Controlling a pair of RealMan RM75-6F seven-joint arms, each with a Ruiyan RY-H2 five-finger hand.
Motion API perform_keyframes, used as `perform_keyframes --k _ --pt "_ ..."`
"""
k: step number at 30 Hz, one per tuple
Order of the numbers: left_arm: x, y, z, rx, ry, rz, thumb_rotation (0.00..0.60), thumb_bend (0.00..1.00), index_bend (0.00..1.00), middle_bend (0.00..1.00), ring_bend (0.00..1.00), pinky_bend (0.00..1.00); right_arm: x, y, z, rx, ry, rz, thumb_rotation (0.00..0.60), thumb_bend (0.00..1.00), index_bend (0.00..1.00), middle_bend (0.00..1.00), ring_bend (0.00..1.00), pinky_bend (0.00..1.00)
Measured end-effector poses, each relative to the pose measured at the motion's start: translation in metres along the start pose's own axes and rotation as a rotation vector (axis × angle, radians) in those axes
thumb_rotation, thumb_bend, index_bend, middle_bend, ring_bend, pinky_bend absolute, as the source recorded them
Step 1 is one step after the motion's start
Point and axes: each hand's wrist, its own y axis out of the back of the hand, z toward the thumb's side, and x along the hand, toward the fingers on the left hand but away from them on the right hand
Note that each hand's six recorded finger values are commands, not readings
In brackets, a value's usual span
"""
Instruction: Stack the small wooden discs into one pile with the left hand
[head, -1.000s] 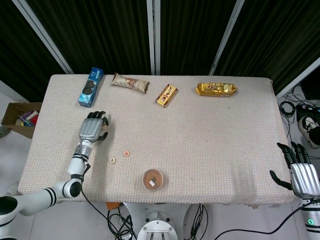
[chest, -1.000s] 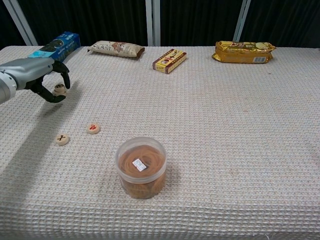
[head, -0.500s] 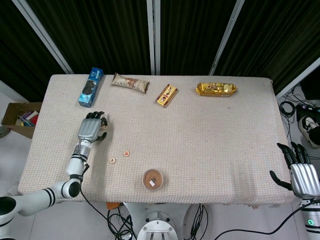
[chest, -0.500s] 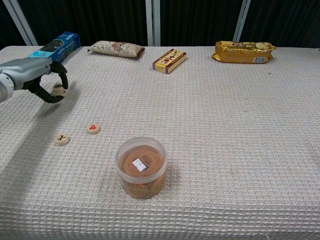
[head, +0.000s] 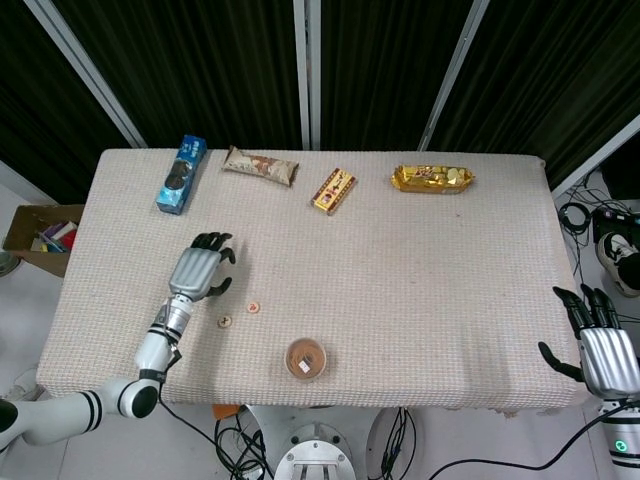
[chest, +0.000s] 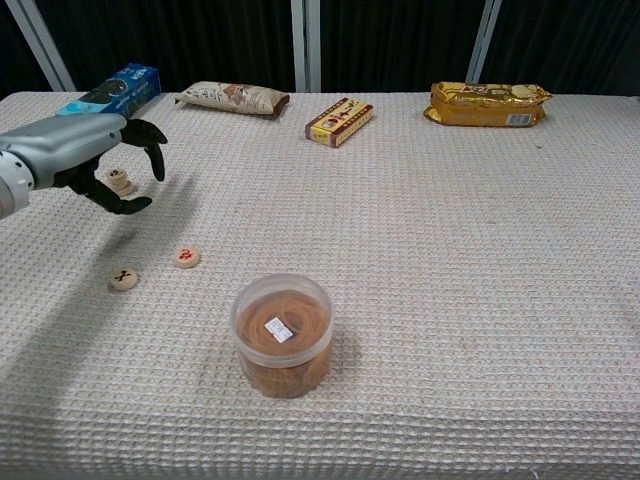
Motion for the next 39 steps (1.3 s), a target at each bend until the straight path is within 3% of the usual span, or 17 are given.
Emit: perform_keyframes --k 10,22,39 --pt "-0.018 -0.025 0.018 0.019 -0.049 -0.09 0.6 0.33 0.41 0.12 0.09 0.12 0.004 0.001 0.0 -0.001 0.002 -0.009 0.6 0.22 0.12 0.18 0.0 0.04" --pt "-0.033 -0.024 0.04 -0.017 -0.102 -0.117 0.6 0.3 0.41 0.12 0.09 0.12 0.006 0.001 0.001 -0.002 0.004 -0.014 0.6 0.22 0.12 0.18 0.0 0.04" --pt "-0.027 -0.036 0.046 -0.019 -0.092 -0.138 0.6 0.3 0.43 0.12 0.09 0.12 0.006 0.001 0.001 -0.001 0.002 -0.015 0.6 0.22 0.12 0.18 0.0 0.03"
